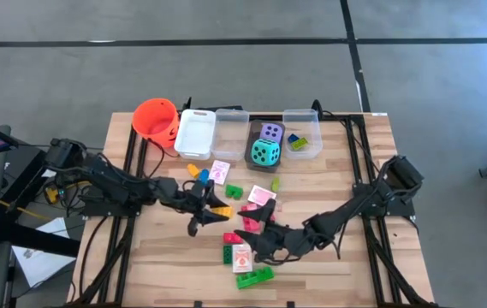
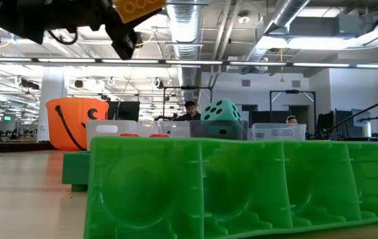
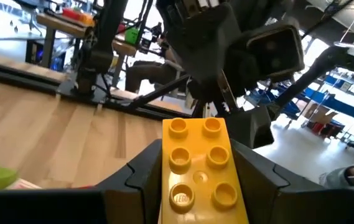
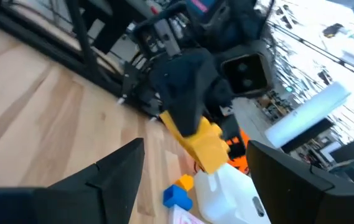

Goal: Pick & Place Toys
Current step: Put the small yellow game piece into the right transparent bin

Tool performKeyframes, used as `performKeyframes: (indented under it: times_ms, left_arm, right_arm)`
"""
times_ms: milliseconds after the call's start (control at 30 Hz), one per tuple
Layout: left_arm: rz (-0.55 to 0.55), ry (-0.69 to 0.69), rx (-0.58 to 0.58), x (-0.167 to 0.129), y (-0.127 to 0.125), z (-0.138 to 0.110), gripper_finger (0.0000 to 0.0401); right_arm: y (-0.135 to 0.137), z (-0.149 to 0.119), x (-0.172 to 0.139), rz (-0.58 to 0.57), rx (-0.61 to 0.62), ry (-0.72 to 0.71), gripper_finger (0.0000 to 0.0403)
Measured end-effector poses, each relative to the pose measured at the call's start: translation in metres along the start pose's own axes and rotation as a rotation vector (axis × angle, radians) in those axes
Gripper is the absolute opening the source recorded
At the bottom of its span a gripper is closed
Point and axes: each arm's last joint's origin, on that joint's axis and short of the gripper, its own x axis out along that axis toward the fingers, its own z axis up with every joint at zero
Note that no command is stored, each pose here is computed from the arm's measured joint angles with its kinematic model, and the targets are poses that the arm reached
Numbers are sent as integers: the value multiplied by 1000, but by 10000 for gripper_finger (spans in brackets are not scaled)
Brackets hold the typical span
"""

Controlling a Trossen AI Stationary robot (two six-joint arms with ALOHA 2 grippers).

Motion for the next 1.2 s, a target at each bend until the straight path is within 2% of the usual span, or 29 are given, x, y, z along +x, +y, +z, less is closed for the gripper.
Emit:
performKeyframes:
  times_ms: [167,367,500,800,967,1200]
  left_arm:
    - [-8,41,-12,23,1,-5,138]
    - [-75,77,-32,45,0,-7,140]
    - [-129,85,-33,47,-4,-5,140]
    - [-138,89,-32,46,-7,-4,141]
    - [-136,89,-31,46,-7,-4,141]
    - [-126,90,-38,46,-7,-5,141]
  right_arm:
    - [-3,-5,6,16,-1,15,276]
    - [0,-8,5,53,-25,26,276]
    - [1,-10,6,60,-33,44,276]
    - [-1,-11,8,56,-32,48,271]
    - [-3,-13,11,72,-18,41,230]
    - [-2,-13,11,92,-32,36,124]
